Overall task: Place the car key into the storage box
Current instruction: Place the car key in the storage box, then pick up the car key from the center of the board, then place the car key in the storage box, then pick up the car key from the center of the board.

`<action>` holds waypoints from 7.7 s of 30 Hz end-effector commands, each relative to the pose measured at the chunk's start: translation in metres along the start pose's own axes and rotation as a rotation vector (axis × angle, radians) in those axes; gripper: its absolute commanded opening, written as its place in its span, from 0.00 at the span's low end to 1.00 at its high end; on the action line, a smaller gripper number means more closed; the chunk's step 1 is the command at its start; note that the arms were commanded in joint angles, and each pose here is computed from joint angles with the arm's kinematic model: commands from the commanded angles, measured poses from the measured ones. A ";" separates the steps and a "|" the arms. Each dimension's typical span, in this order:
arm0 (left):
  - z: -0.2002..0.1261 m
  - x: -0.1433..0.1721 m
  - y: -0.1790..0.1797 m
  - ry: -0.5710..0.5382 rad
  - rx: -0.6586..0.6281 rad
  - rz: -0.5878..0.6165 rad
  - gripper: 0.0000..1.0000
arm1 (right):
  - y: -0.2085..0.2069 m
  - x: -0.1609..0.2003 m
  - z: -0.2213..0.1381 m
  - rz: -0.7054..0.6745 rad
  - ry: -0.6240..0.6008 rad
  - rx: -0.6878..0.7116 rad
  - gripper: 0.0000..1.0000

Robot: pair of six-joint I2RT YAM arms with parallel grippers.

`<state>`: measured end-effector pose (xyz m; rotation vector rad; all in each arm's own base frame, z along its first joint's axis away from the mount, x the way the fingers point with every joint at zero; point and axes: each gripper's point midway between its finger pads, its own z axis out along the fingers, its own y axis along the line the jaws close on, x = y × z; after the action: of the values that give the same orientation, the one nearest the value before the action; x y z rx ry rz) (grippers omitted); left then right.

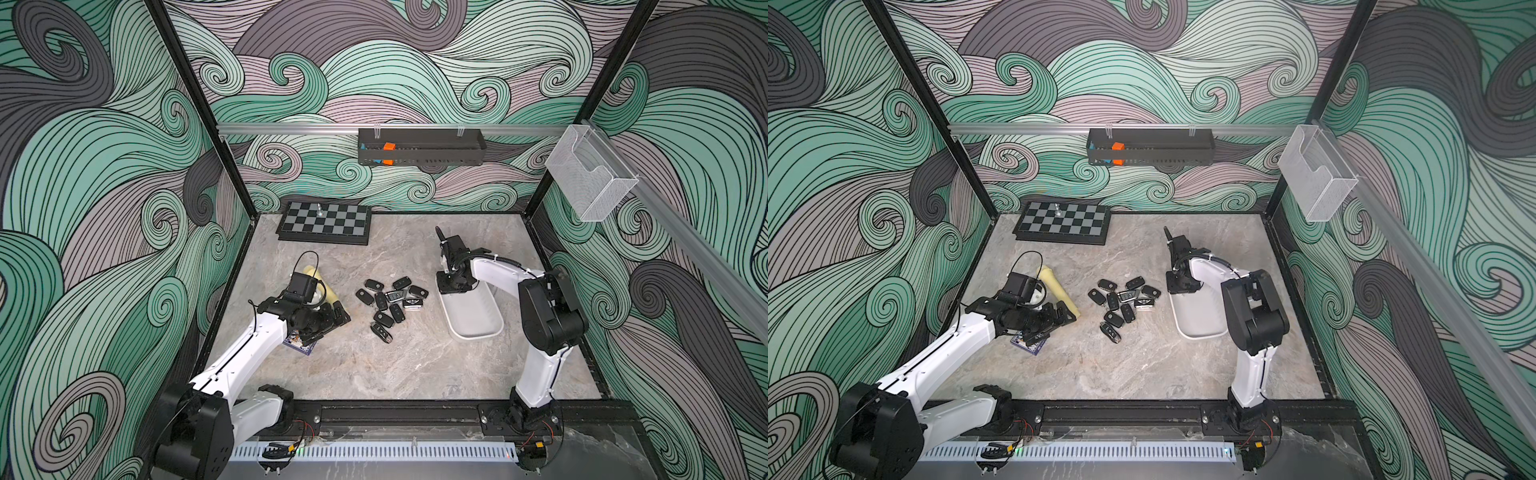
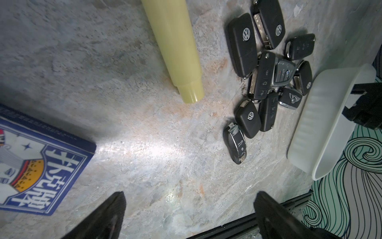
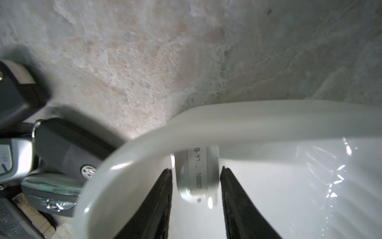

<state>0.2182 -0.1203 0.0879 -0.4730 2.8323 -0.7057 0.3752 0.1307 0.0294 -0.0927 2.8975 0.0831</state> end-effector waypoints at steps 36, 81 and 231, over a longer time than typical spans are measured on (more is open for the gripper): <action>0.013 -0.014 -0.034 0.098 0.087 -0.041 0.98 | 0.094 0.120 -0.122 -0.214 -0.179 -0.393 0.62; -0.015 -0.001 0.023 -0.015 -0.062 -0.028 0.99 | 0.214 0.151 0.002 -0.707 0.011 -0.049 0.68; 0.004 0.006 -0.027 0.023 0.046 -0.101 0.99 | 0.095 0.148 -0.124 -0.104 -0.143 -0.534 0.60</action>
<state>0.2054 -0.1370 0.0825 -0.6186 2.8646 -0.7504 0.1881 0.1925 0.1089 -0.2610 2.6786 0.7587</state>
